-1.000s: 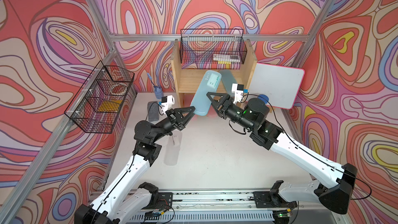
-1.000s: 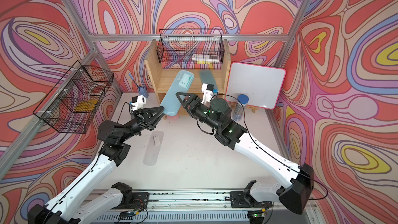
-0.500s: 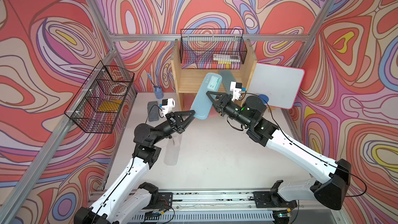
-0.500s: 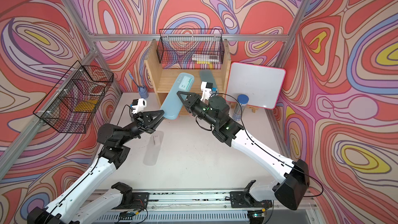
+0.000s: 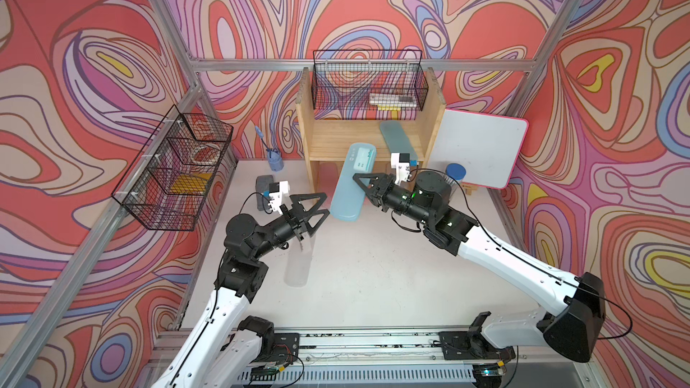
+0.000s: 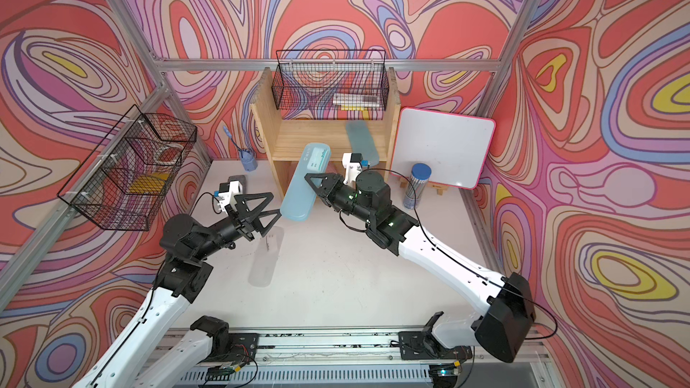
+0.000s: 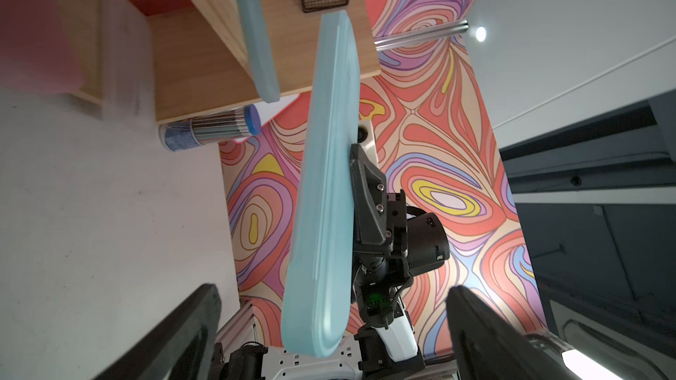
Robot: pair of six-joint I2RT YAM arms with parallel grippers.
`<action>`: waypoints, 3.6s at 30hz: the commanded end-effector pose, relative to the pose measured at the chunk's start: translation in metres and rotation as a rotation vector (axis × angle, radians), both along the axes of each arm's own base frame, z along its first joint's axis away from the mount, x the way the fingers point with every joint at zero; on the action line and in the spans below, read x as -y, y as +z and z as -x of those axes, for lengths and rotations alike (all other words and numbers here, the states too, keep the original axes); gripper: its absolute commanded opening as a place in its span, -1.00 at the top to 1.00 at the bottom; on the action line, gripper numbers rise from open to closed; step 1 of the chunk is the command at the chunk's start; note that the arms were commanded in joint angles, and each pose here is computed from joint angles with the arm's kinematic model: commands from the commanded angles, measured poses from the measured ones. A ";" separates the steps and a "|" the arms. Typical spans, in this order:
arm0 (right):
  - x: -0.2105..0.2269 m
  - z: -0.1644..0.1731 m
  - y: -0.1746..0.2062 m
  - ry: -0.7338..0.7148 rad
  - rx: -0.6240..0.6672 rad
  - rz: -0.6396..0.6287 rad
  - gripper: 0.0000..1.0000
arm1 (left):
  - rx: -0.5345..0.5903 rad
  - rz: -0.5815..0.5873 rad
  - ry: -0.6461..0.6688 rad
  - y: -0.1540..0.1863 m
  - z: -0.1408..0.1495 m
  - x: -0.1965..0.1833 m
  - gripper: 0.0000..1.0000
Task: Remove the pencil cases from the shelf
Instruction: Pick up the pencil case from the shelf, then place the pencil case at the center of the board.
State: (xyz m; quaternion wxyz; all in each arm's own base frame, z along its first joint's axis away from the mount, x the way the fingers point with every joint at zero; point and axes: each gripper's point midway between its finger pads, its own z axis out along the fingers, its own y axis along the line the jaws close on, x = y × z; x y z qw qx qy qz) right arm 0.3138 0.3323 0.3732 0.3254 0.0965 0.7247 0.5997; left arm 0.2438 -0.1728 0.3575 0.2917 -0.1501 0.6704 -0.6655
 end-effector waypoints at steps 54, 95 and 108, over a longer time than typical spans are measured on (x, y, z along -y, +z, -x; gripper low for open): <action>-0.120 0.019 -0.327 0.144 -0.357 0.404 0.56 | -0.325 -0.695 0.369 -0.074 0.077 -0.105 -0.98; 0.049 0.047 -0.165 -0.118 -0.227 0.680 -0.96 | -0.206 -0.236 0.223 -0.023 -0.046 -0.006 -0.97; 0.155 0.062 -0.104 -0.415 -0.110 0.665 -0.88 | -0.176 -0.173 0.119 -0.013 -0.112 0.094 -0.95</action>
